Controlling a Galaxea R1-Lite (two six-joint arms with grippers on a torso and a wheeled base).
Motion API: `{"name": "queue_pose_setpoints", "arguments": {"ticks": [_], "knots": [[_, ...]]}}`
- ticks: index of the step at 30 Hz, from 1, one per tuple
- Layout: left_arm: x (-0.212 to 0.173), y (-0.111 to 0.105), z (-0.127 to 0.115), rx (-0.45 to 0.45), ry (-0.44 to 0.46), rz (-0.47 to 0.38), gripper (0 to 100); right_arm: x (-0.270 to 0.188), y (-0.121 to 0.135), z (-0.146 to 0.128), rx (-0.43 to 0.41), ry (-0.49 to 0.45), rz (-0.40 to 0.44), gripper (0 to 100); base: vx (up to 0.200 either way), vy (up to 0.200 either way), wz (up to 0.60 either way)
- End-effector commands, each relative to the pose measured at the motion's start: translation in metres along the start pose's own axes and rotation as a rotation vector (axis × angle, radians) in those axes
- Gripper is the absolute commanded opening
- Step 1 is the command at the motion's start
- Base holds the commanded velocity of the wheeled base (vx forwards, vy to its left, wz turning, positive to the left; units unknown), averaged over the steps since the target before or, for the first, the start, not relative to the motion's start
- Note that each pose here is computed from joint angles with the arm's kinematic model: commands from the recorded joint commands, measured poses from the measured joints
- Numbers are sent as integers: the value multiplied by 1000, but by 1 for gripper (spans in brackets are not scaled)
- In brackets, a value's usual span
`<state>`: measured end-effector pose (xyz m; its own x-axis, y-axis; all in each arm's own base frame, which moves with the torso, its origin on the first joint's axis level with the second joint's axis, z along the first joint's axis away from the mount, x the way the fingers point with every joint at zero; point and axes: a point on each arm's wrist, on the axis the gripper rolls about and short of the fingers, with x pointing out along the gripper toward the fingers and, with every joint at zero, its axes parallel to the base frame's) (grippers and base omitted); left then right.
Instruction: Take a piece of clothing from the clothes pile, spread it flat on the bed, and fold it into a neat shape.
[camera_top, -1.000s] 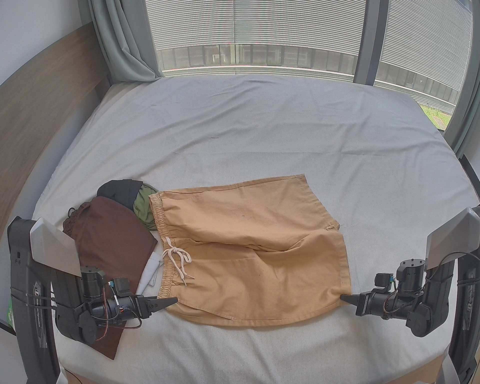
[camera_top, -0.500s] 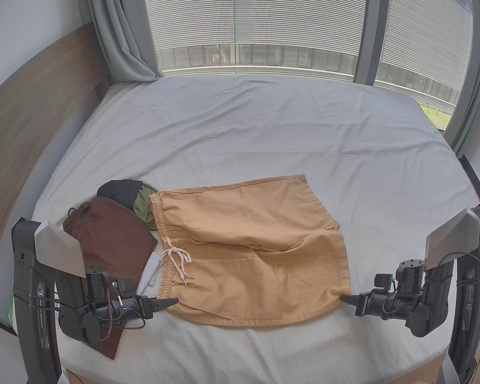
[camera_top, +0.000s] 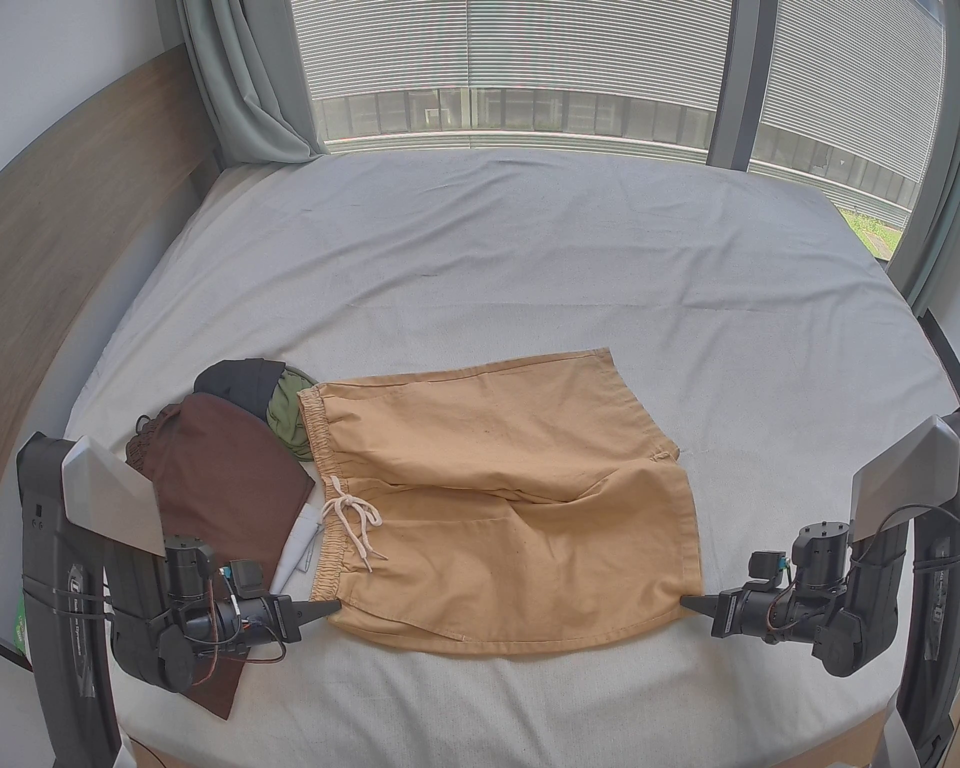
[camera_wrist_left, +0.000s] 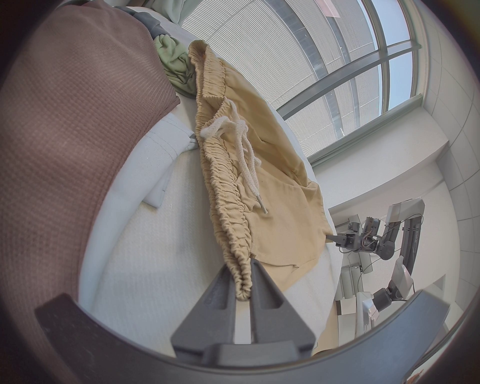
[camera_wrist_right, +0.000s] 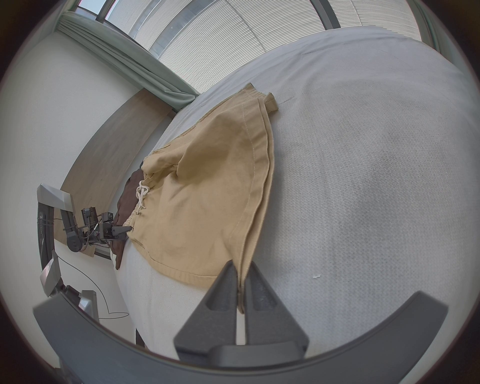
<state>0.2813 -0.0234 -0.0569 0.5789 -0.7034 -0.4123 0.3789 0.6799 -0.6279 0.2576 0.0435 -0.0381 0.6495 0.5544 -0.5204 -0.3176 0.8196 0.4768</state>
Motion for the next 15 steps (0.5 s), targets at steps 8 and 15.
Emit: {"name": "queue_pose_setpoints", "arguments": {"ticks": [8, 15], "knots": [[-24, -16, 0, -12, -3, 5, 0, -9, 3, -6, -18, 27, -3, 0, 0, 0, 0], [-30, -19, -10, 6, 39, -13, 0, -16, 5, -14, -24, 67, -12, 0, 0, 0, 0]]}}
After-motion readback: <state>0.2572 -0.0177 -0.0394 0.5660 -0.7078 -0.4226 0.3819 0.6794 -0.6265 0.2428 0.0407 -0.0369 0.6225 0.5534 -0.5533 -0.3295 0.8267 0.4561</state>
